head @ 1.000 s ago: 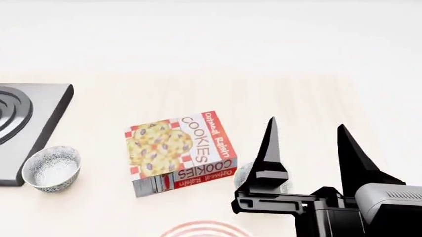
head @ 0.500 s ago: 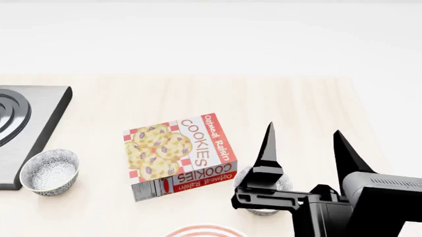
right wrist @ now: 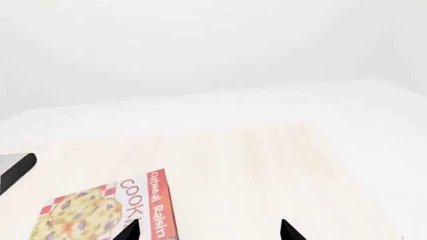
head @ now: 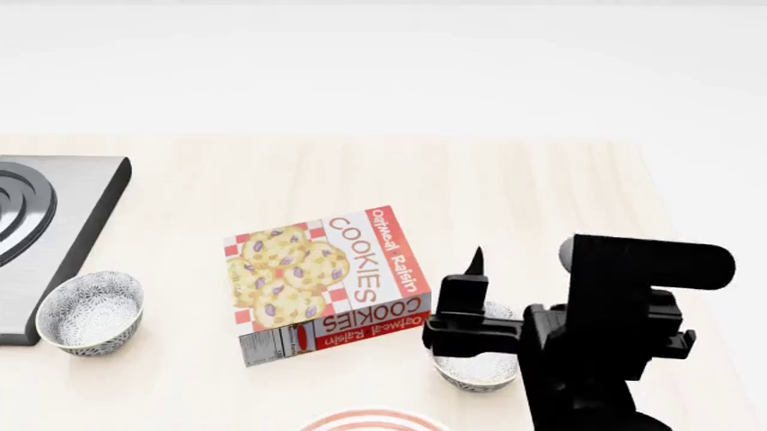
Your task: Pick the akita bowl next to the plate and place it on the plate.
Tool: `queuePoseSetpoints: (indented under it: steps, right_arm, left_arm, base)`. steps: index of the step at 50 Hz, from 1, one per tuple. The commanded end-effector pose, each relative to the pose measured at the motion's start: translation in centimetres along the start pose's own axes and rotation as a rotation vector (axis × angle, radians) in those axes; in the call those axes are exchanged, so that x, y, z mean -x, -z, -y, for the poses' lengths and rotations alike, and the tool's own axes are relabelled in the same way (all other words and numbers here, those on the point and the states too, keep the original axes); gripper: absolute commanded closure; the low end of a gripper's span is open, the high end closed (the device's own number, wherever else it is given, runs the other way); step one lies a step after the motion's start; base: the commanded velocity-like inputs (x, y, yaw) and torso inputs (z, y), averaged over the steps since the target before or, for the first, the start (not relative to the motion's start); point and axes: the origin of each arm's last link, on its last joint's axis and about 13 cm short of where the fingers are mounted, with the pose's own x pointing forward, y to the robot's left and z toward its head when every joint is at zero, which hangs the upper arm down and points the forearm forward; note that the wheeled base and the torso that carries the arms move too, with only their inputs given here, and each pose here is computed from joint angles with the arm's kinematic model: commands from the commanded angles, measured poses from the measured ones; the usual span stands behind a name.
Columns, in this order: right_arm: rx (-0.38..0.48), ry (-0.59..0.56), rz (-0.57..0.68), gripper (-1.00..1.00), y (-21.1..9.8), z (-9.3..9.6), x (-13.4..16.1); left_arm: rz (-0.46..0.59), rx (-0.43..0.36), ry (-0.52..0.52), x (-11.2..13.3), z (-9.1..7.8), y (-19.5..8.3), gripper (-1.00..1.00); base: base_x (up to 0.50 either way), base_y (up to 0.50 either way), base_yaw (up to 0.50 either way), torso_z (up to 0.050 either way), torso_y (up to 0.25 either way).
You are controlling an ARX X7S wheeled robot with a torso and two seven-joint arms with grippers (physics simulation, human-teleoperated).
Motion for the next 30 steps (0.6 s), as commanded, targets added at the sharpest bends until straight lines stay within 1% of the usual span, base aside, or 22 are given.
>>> queuePoseSetpoints:
  steps: [1,3,5,6,7,8,9,10,11,12,13,15,16,19,20,22,23,28,29,30]
  right_arm:
    - [0.03,0.034,-0.135,-1.0,-0.8,0.6,-1.9]
    - [0.038,0.024,-0.152,-1.0,-1.0,0.6,-2.1]
    - [0.02,0.014,-0.18,-1.0,-1.0,0.6,-2.3]
    - [0.035,0.024,-0.2,-1.0,-1.0,0.7,-2.5]
    - [0.011,0.028,-0.22,-1.0,-1.0,0.7,-2.8]
    - [0.032,0.025,-0.214,-1.0,-1.1,0.8,-2.9]
    - [0.084,0.033,-0.229,-1.0,-1.0,0.9,-3.1]
    - [0.08,0.022,-0.234,-1.0,-1.1,0.9,-3.2]
    - [0.009,0.019,-0.239,-1.0,-1.3,0.8,-3.2]
    - [0.003,0.023,-0.271,-1.0,-1.4,0.8,-3.2]
    - [0.046,0.016,-0.283,-1.0,-1.3,0.9,-3.3]
    - [0.009,0.019,-0.291,-1.0,-1.4,1.0,-3.5]
    - [0.023,0.018,-0.298,-1.0,-1.4,1.1,-3.6]
    - [0.014,0.022,-0.326,-1.0,-1.5,1.3,-4.0]
    - [-0.002,0.022,-0.338,-1.0,-1.6,1.3,-4.2]
    - [-0.003,0.024,-0.356,-1.0,-1.7,1.4,-4.4]
    - [-0.024,0.046,-0.368,-1.0,-1.8,1.5,-4.7]
    - [-0.018,0.042,-0.393,-1.0,-1.9,1.6,-5.4]
    - [0.0,0.021,-0.415,-1.0,-1.9,1.5,-5.6]
    - [-0.009,0.025,-0.419,-1.0,-1.9,1.5,-5.7]
  left_arm:
    - [-0.001,0.002,-0.002,0.0,0.0,0.0,-1.0]
    - [-0.001,0.001,-0.002,0.0,0.0,0.0,-1.0]
    - [-0.001,0.002,-0.002,0.0,0.0,0.0,-1.0]
    - [-0.001,0.0,-0.002,0.0,0.0,0.0,-1.0]
    - [0.0,-0.001,-0.002,0.0,0.0,0.0,-1.0]
    - [0.001,-0.001,-0.002,0.0,0.0,0.0,-1.0]
    - [0.001,-0.001,-0.002,0.0,0.0,0.0,-1.0]
    - [0.001,-0.001,-0.002,0.0,0.0,0.0,-1.0]
    - [0.001,-0.001,-0.002,0.0,0.0,0.0,-1.0]
    - [0.002,-0.002,-0.002,0.0,0.0,0.0,-1.0]
    - [0.002,-0.002,-0.003,0.0,0.0,0.0,-1.0]
    - [0.001,-0.002,-0.002,0.0,0.0,0.0,-1.0]
    - [0.002,-0.002,-0.003,0.0,0.0,0.0,-1.0]
    - [0.002,-0.004,-0.003,0.0,0.0,-0.1,-1.0]
    - [0.003,-0.004,-0.003,0.0,0.0,-0.1,-1.0]
    - [0.002,-0.005,-0.003,0.0,0.0,-0.1,-1.0]
    - [0.002,-0.005,-0.003,0.0,0.0,-0.1,-1.0]
    - [0.002,-0.004,-0.003,0.0,0.0,-0.1,-1.0]
    - [0.002,-0.005,-0.003,0.0,-0.1,0.0,-1.0]
    - [0.002,-0.005,-0.004,0.0,-0.1,0.0,-1.0]
  base:
    - [0.0,0.0,0.0,0.0,0.0]
    - [0.0,0.0,0.0,0.0,0.0]
    - [0.0,0.0,0.0,0.0,0.0]
    - [0.0,0.0,0.0,0.0,0.0]
    - [0.0,0.0,0.0,0.0,0.0]
    - [0.0,0.0,0.0,0.0,0.0]
    - [0.0,0.0,0.0,0.0,0.0]
    - [0.0,0.0,0.0,0.0,0.0]
    - [0.0,0.0,0.0,0.0,0.0]
    - [0.0,0.0,0.0,0.0,0.0]
    - [0.0,0.0,0.0,0.0,0.0]
    - [0.0,0.0,0.0,0.0,0.0]
    - [0.0,0.0,0.0,0.0,0.0]
    - [0.0,0.0,0.0,0.0,0.0]
    - [0.0,0.0,0.0,0.0,0.0]
    - [0.0,0.0,0.0,0.0,0.0]
    - [0.0,0.0,0.0,0.0,0.0]
    - [0.0,0.0,0.0,0.0,0.0]
    - [0.0,0.0,0.0,0.0,0.0]
    - [0.0,0.0,0.0,0.0,0.0]
